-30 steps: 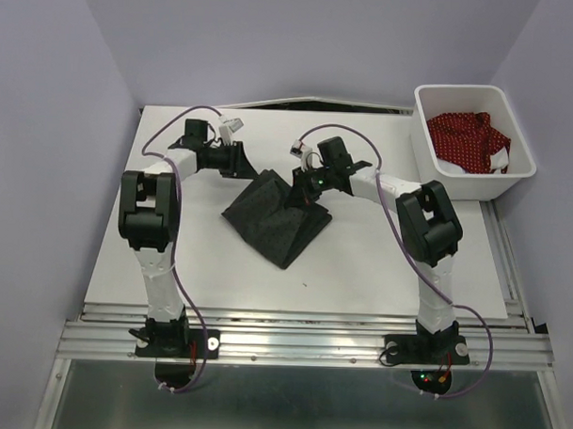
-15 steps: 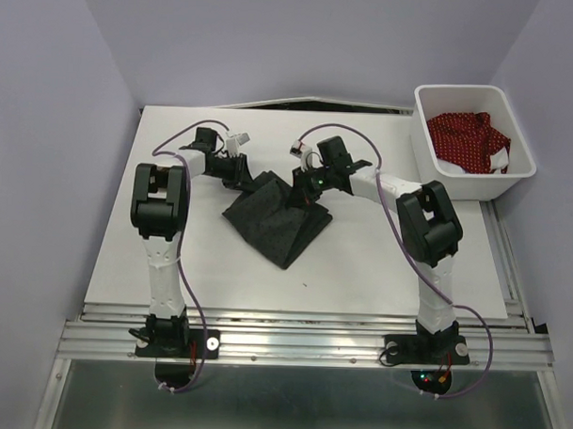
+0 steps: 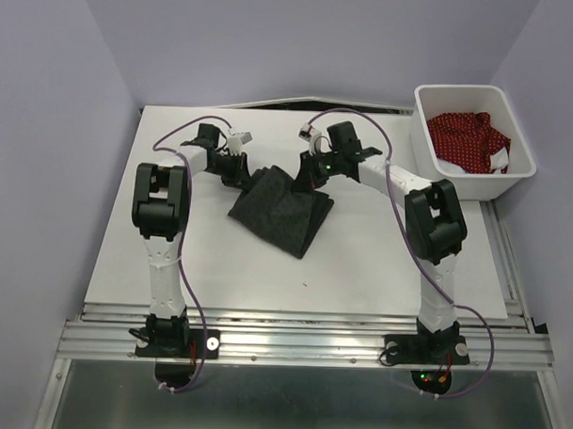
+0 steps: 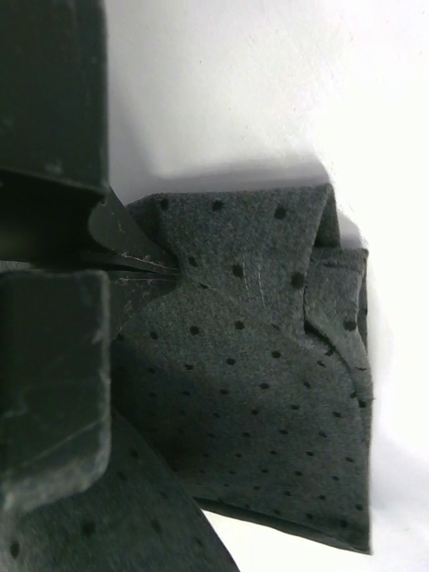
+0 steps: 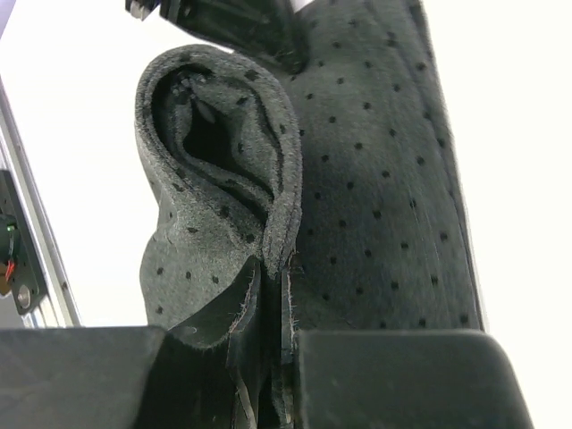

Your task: Fold and stack the skirts

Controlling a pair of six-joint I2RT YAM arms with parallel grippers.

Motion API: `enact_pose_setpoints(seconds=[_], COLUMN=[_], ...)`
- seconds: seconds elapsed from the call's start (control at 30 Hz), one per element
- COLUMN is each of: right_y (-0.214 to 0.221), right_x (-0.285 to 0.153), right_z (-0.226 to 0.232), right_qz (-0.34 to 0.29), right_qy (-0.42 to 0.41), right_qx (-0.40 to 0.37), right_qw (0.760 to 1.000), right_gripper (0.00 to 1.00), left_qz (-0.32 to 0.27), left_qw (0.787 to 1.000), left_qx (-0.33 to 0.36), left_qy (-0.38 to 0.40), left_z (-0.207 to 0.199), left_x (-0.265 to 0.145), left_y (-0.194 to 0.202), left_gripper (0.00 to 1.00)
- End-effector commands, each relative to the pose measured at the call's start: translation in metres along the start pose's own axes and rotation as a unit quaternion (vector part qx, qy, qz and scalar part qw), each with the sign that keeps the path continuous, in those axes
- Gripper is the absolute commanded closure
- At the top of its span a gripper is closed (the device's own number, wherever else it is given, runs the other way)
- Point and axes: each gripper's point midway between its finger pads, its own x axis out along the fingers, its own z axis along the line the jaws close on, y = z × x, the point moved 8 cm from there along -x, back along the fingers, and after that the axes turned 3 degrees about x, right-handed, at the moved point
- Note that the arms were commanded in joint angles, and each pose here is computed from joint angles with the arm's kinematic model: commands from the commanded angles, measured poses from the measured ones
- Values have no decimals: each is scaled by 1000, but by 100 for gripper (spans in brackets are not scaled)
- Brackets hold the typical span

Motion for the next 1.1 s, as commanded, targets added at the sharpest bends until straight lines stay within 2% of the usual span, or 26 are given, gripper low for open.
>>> enact_pose_setpoints(seconds=[0.0,0.13,0.37,0.43,0.57,0.73,0.8,0.9,1.0,1.03,1.07], right_y=[-28,-27,-23,-22,-15,-10,-11,-23,-53,-70,-77], right_x=[-18,-13,13,15,28,29,27,21,3,-7,-12], right_z=[-14,-34,-66,-76,-89,-91,-88,-79,-56,-43,-36], right_qz=[-37,-32,-21,-22,-14,-8,-10,-24,-64,-86,-96], right_qy=[19,28,51,60,60,61,60,58,51,41,37], right_qx=[-23,-25,-30,-24,-12,-7,-3,-1,8,1,-1], right_qw=[999,999,998,998,998,998,998,998,997,995,995], right_gripper=[99,96,95,95,93,89,78,41,26,21,19], left_qz=[22,24,25,22,-17,-117,-155,-204,-219,-226,-225], left_qw=[999,999,998,999,998,988,981,969,964,961,961], left_qx=[13,16,16,13,-17,8,24,39,63,90,97], left_qy=[-44,-45,-47,-48,-56,-101,-114,-135,-136,-130,-128], left_z=[10,9,8,8,7,-3,-13,-15,-25,-39,-44], left_x=[-2,-1,0,-1,-16,-69,-89,-126,-140,-150,-152], left_y=[3,3,3,3,-10,-48,-64,-73,-66,-66,-62], left_gripper=[94,94,93,87,57,41,36,31,31,31,32])
